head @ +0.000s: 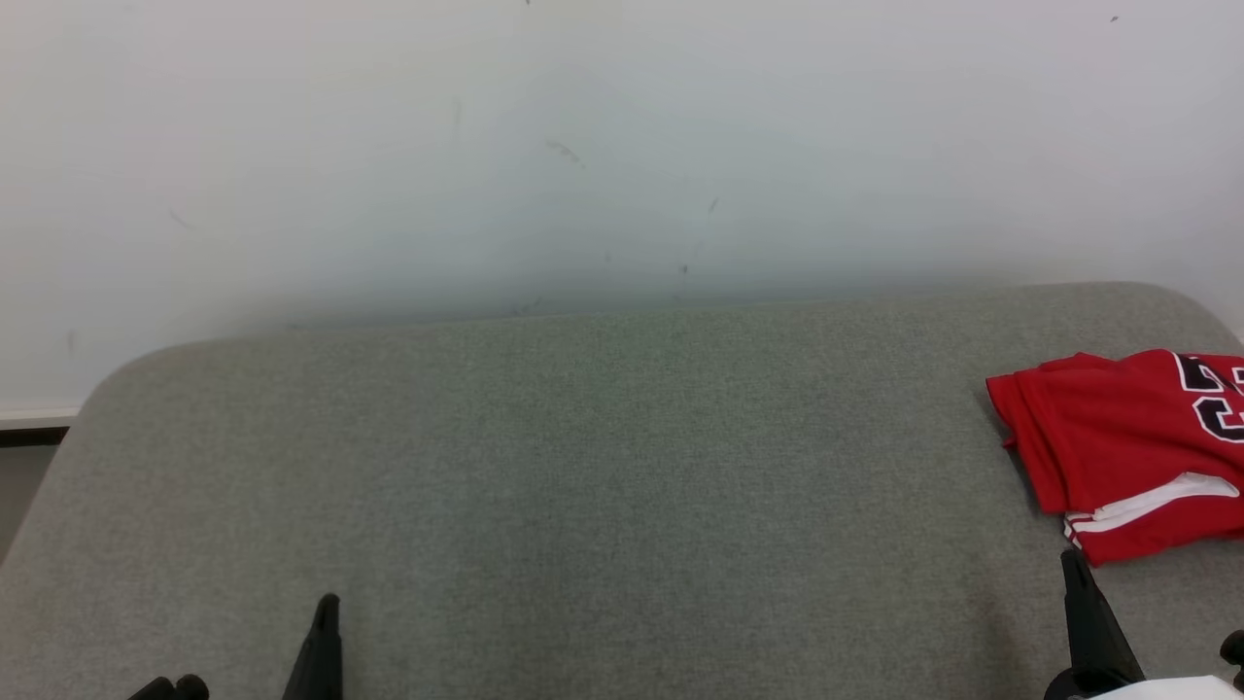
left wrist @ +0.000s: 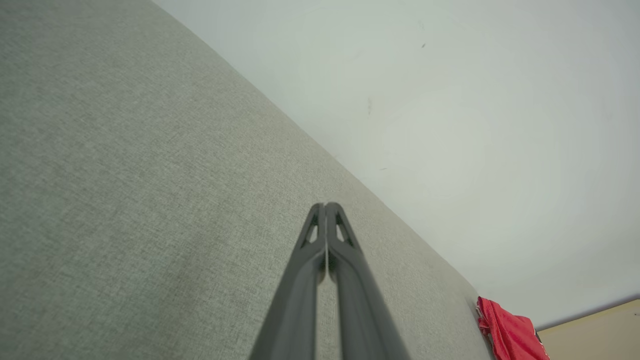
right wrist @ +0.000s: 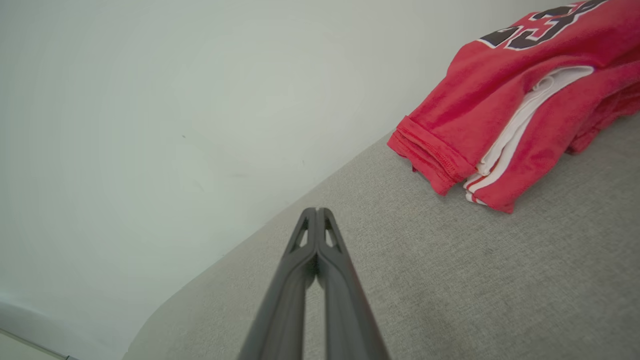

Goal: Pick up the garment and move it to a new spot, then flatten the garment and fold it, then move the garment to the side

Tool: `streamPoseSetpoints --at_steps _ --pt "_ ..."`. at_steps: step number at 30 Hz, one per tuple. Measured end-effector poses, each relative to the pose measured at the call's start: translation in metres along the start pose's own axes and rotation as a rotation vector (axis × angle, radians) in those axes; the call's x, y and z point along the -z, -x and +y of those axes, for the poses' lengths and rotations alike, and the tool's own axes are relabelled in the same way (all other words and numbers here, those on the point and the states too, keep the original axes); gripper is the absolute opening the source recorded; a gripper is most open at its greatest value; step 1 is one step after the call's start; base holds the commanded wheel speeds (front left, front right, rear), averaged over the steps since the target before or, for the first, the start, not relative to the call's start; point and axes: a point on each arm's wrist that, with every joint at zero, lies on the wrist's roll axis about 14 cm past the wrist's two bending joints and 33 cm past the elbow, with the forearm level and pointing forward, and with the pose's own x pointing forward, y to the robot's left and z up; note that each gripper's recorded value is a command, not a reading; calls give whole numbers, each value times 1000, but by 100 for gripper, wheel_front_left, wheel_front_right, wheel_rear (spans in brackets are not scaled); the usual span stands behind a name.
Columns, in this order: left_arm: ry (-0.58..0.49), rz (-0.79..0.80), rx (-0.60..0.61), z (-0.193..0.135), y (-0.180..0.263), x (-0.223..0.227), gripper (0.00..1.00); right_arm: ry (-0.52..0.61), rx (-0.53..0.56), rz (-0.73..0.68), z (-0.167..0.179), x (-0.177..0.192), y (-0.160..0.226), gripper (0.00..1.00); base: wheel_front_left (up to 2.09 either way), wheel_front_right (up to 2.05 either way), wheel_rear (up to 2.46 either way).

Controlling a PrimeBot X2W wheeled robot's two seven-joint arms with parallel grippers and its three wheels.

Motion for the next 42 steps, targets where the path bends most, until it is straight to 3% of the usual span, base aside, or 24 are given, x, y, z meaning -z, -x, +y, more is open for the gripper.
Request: streamPoseSetpoints --at_steps 42 --pt "463 -12 -12 4 -11 -17 0 -428 25 4 -2 -5 -18 0 0 0 0"
